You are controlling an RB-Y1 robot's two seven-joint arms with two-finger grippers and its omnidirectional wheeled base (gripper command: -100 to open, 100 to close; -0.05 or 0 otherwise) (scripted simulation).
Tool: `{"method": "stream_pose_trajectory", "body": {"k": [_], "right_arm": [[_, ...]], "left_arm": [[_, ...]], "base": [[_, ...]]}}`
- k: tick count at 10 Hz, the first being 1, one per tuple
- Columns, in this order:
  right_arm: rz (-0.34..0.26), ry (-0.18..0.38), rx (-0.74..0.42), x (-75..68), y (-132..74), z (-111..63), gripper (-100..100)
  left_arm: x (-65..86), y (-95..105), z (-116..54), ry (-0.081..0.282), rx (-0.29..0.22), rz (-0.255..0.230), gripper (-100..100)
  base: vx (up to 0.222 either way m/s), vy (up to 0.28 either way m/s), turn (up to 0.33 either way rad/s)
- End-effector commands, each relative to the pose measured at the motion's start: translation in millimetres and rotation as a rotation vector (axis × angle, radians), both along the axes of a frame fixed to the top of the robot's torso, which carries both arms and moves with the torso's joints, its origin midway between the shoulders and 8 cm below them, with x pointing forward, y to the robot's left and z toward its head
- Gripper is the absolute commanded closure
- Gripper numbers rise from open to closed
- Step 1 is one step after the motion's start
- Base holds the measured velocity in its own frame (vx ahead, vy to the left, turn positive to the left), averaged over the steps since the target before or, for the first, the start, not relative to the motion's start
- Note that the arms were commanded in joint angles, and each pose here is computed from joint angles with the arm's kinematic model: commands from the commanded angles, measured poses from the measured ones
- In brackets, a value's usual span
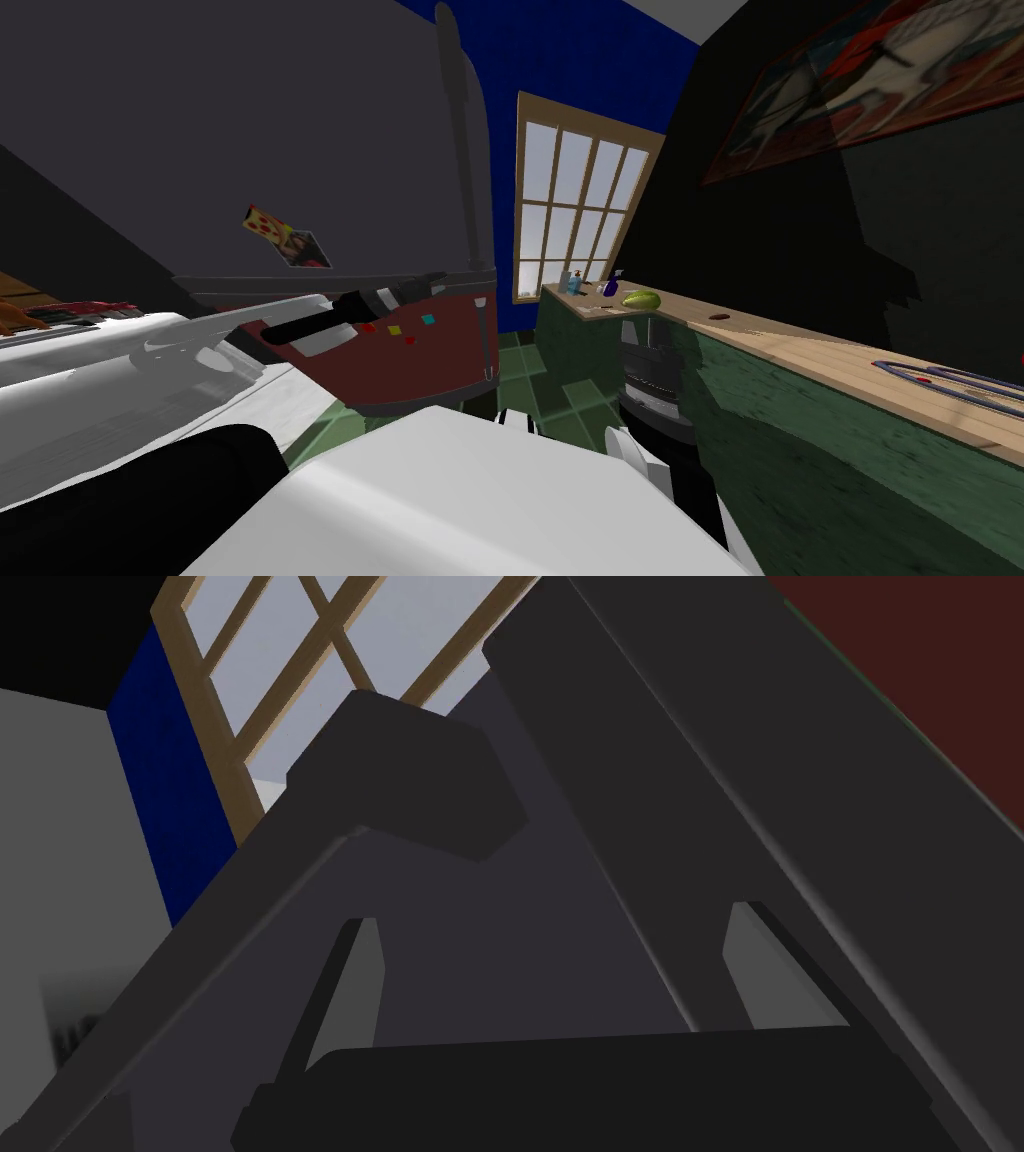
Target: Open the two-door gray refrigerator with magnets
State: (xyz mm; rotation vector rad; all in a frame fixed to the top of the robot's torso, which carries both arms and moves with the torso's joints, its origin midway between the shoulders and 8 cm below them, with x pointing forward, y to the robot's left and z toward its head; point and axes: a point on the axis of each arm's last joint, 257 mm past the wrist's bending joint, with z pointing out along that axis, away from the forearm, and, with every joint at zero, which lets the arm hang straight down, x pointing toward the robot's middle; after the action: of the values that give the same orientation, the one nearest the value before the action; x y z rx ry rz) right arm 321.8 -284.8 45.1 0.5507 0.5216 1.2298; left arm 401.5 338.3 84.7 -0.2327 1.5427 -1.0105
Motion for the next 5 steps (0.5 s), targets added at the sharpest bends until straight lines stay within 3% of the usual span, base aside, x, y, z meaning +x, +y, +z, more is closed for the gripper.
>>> {"method": "stream_pose_trajectory", "body": {"k": [1,5], "right_arm": [[0.000,0.000,0.000,0.0,0.0,0.0,0],[0.000,0.000,0.000,0.0,0.0,0.0,0]], "left_arm": [[8.4,-3.4,6.9,0.014,0.025,-0.002,-100],[22.2,-10.9,22.7,0.032,0.059,-0.006,-100]], "base": [[0.043,-0.096,0.004],[0.046,-0.097,0.011]]}}
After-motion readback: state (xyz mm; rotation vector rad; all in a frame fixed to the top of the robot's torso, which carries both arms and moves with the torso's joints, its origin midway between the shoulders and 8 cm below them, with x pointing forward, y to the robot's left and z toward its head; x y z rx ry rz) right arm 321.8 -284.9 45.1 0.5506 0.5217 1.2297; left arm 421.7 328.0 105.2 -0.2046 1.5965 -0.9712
